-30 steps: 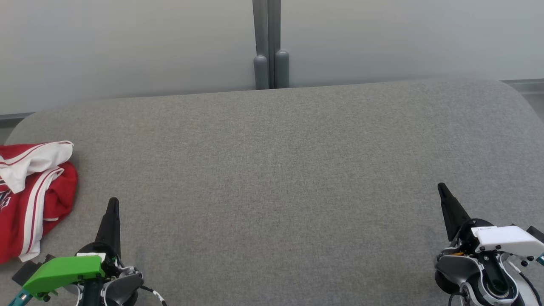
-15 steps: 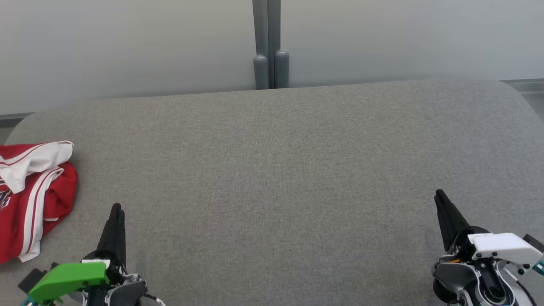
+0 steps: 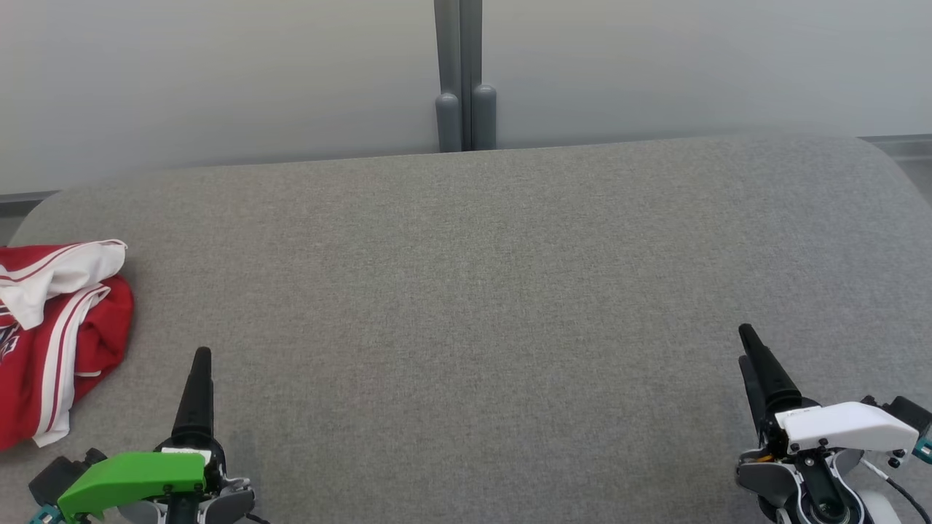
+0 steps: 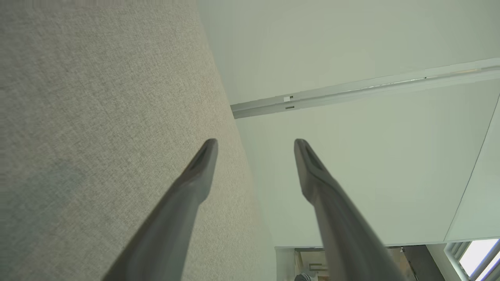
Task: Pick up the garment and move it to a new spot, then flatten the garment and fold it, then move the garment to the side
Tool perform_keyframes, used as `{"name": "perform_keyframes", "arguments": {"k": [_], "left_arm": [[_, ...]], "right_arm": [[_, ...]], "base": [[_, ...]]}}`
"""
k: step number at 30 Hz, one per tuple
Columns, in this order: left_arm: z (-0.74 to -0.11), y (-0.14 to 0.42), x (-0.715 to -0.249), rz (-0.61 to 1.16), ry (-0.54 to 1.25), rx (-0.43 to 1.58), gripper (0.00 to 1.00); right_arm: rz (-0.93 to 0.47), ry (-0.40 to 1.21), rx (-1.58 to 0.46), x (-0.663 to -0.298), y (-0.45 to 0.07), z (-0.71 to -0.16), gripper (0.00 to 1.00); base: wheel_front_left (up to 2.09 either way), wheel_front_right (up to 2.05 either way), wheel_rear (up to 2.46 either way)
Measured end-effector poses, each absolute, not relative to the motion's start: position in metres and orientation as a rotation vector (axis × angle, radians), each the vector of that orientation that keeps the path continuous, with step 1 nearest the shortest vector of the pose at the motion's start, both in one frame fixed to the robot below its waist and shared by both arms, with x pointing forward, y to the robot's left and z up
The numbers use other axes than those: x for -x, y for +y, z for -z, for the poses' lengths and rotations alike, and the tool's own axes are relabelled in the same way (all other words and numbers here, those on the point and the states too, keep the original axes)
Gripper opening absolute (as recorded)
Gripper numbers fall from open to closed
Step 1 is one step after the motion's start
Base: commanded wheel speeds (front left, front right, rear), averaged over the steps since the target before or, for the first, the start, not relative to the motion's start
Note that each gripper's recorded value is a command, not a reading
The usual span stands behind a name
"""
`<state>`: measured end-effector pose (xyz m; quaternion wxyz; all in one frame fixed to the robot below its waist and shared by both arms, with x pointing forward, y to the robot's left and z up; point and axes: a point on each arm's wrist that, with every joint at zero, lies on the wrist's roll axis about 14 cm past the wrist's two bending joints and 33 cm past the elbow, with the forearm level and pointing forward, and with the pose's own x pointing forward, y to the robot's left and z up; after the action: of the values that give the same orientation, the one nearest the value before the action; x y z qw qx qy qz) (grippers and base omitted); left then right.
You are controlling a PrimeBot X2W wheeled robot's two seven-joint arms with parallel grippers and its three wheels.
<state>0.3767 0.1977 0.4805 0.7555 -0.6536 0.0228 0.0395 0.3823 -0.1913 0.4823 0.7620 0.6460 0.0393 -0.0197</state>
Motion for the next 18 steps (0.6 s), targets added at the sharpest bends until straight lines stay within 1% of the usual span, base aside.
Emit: {"name": "perform_keyframes", "arguments": {"k": [5,6,18], "left_arm": [[-0.4800,0.1971,-0.3765,-0.085,0.056,1.311,1.00],[-0.4799,0.1961,-0.3765,-0.081,0.060,1.261,1.00],[-0.4773,0.1968,-0.3760,-0.080,0.066,1.026,1.00]], "right_arm": [[0.037,0.091,-1.291,-0.3829,-0.1883,-0.4820,1.00],[0.033,0.095,-1.246,-0.3831,-0.1869,-0.4817,1.00],[0.012,0.093,-1.016,-0.3841,-0.1816,-0.4830,1.00]], "base": [[0.00,0.00,0.00],[0.00,0.00,0.00],[0.00,0.00,0.00]]}}
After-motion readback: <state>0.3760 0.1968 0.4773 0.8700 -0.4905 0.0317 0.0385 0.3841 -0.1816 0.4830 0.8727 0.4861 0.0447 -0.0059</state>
